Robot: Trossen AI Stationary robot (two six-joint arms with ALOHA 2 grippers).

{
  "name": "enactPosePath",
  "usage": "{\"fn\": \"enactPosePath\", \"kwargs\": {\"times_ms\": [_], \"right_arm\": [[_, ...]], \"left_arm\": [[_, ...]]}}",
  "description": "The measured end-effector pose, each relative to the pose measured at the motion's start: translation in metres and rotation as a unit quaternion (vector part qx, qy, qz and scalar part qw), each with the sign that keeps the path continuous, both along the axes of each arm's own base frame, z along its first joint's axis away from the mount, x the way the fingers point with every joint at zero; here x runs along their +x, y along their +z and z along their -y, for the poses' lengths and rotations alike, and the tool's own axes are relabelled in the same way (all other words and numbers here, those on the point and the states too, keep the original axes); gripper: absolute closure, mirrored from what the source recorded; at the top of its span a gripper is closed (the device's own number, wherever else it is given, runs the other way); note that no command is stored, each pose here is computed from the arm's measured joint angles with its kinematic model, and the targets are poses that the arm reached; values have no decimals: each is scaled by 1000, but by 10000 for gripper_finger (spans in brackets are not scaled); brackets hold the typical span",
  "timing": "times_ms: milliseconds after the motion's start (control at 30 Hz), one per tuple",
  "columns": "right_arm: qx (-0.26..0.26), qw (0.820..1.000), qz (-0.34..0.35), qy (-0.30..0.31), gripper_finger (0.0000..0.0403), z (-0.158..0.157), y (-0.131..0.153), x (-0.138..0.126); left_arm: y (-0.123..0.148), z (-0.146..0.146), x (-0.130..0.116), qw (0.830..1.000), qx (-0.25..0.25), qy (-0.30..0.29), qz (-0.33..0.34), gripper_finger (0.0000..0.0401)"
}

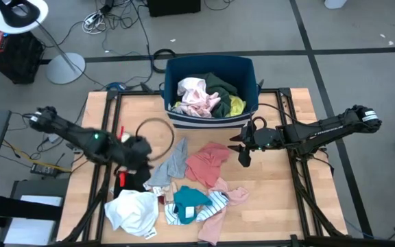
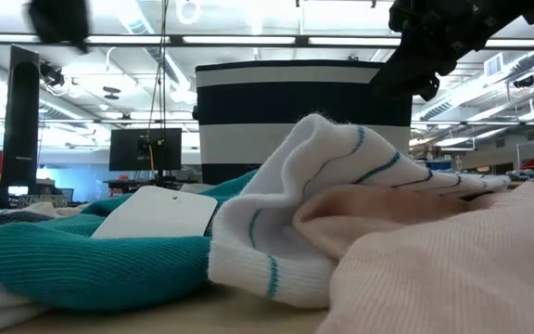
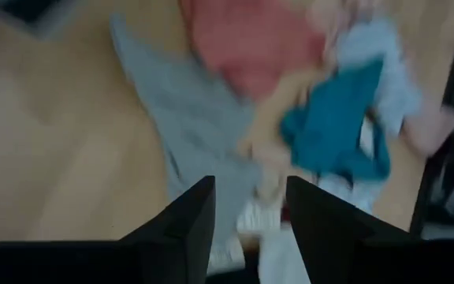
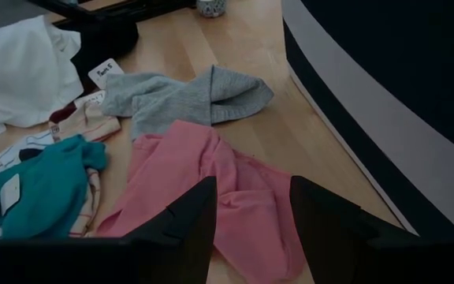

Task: Sort clothes
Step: Put the white shorts into the blue laundry bin

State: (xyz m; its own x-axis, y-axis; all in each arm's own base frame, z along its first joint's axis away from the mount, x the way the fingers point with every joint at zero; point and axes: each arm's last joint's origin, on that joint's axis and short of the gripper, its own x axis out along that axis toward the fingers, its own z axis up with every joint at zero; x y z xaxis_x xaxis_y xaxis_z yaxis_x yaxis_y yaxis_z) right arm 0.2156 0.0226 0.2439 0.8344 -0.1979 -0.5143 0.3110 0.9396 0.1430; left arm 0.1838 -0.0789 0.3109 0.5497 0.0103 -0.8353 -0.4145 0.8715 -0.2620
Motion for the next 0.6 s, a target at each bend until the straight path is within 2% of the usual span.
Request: {"fn": "enactPosePath", "kwargs": {"times_ms": [233,500,600], "right_arm": [[3,1000,1,-1,238,0,0,0],[10,1000,3,-6,238,0,0,0],[12,1000,3,-5,238,0,0,0]], "left_arm": [[-38,29,-18,997,-59,1,-54,238],[-68,44,-19,993,-110,-18,-39,238],[-80,44,-22,992,-113,-12,-52,238]]}}
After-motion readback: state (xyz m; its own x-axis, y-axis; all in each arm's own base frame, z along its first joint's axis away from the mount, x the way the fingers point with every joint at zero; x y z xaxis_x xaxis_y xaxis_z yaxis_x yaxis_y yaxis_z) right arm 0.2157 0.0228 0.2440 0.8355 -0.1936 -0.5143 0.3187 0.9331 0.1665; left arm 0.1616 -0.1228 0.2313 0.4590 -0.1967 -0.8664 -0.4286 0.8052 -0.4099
